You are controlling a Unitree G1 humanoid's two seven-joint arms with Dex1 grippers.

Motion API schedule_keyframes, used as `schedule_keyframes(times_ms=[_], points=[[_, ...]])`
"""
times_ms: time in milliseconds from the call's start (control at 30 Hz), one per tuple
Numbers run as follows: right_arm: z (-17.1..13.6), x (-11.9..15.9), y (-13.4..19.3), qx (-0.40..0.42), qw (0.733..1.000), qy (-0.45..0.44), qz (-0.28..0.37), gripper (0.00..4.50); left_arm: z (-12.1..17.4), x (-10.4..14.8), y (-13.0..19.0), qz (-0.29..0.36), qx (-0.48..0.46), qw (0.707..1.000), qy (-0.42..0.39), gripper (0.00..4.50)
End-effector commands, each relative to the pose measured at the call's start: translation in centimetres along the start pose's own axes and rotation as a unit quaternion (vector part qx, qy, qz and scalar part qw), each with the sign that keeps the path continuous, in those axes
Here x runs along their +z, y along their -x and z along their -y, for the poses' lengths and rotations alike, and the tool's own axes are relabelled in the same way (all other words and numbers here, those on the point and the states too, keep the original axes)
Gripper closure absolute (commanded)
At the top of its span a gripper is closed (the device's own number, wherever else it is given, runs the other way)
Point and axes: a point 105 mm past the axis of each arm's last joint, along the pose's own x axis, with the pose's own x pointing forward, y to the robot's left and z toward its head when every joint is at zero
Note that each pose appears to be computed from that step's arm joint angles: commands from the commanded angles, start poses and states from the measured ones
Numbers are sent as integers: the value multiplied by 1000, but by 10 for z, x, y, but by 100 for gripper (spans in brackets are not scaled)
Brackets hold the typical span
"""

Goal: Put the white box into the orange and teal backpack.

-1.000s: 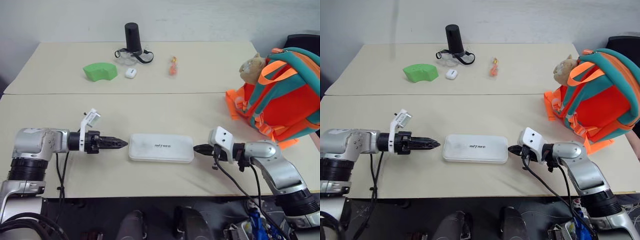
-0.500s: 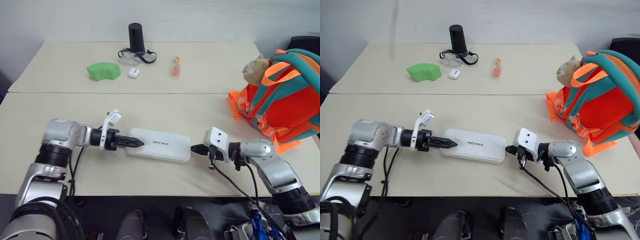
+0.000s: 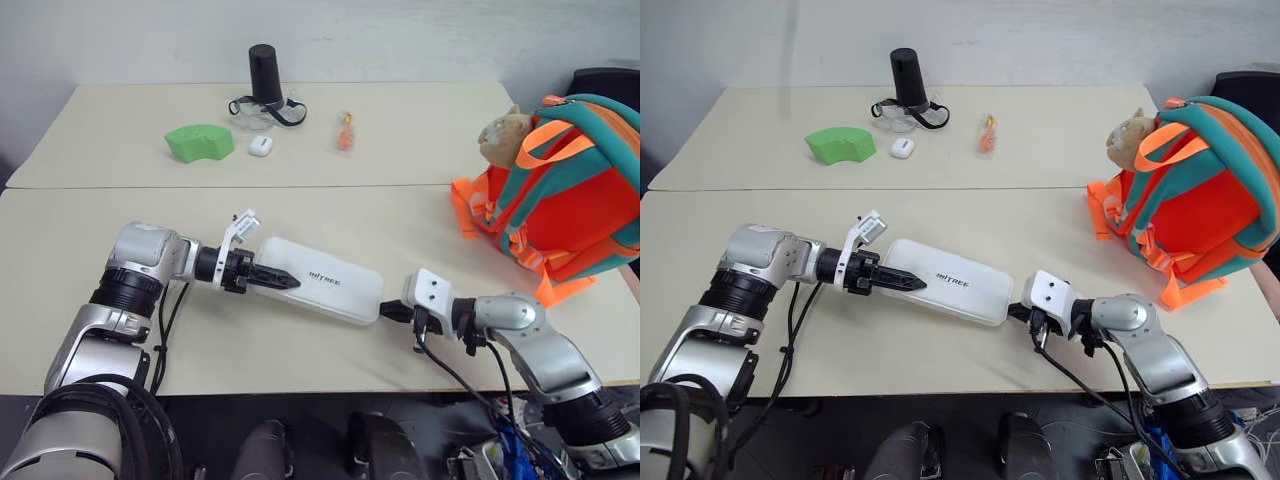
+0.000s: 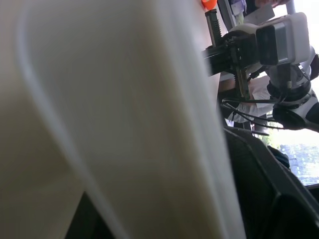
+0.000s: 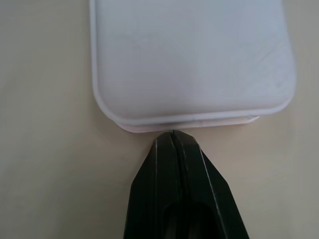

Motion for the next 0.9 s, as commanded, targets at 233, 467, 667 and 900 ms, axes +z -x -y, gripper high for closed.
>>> schedule_keyframes(times_ms=[233, 467, 667, 900], points=[[-11, 2, 8, -10, 1000, 0, 8, 450, 24, 6, 11, 0, -47, 998, -37, 309], [-1, 14, 57, -119, 988, -86, 49, 450, 48, -2, 23, 27, -63, 987, -145, 309], [29, 11, 127, -323, 911, -231, 108, 390, 67, -13, 23, 56, -12, 960, -274, 309], [55, 13, 155, -428, 861, -241, 131, 146, 109, 8, 21, 171, 19, 925, -338, 309]])
